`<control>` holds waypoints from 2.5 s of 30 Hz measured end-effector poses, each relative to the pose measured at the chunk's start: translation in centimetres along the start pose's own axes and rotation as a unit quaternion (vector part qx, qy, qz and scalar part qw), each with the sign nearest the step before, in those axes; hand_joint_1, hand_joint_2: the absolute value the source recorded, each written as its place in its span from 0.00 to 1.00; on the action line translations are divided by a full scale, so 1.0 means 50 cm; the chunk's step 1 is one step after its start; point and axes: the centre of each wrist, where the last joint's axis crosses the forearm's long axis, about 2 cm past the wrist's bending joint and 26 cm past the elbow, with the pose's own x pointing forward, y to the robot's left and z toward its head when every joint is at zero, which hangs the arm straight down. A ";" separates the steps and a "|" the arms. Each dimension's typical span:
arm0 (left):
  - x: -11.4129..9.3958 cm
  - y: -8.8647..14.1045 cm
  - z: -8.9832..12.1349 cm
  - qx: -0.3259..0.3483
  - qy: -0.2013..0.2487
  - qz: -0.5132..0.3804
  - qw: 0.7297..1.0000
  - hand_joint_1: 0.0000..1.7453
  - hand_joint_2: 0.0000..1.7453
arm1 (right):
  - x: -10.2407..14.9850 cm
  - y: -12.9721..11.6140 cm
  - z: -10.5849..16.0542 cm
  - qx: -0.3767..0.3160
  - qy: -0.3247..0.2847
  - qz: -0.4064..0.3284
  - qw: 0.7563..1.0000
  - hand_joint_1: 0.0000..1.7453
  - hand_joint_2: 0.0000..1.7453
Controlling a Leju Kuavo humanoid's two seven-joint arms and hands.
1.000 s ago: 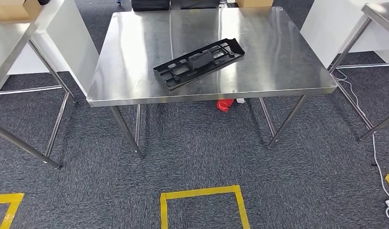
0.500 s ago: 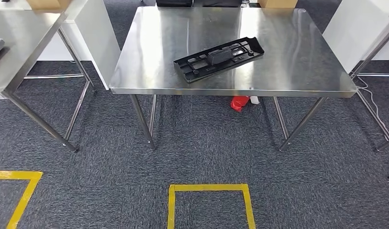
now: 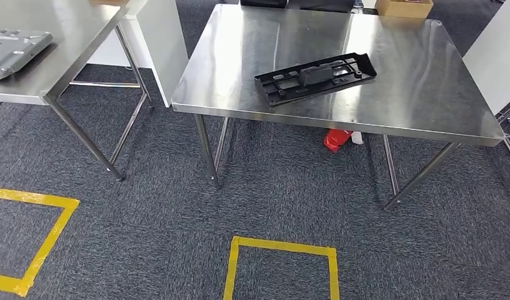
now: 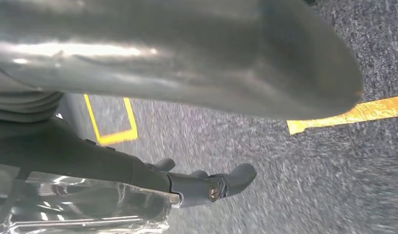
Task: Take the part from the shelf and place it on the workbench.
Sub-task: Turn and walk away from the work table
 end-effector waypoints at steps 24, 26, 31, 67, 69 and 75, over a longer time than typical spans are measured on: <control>-0.025 0.035 0.017 0.066 0.072 -0.076 0.992 0.00 0.00 | -0.003 -0.001 -0.001 0.005 -0.020 0.064 0.998 0.00 0.00; -0.028 0.036 0.020 0.073 0.091 -0.102 0.988 0.00 0.00 | -0.001 -0.001 -0.001 0.006 -0.020 0.072 0.997 0.00 0.00; -0.030 0.025 0.020 0.074 0.140 -0.135 0.978 0.00 0.00 | 0.006 0.001 0.000 0.011 -0.024 0.098 0.995 0.00 0.00; -0.075 -0.041 0.046 0.063 0.257 -0.318 0.910 0.00 0.00 | 0.000 0.020 0.006 0.076 0.003 0.346 0.935 0.00 0.00; -0.075 -0.042 0.046 0.058 0.260 -0.323 0.908 0.00 0.00 | -0.005 0.018 0.006 0.078 0.009 0.346 0.935 0.00 0.00; -0.080 -0.046 0.049 0.029 0.268 -0.348 0.898 0.00 0.00 | -0.012 0.012 0.003 0.081 0.023 0.341 0.936 0.00 0.00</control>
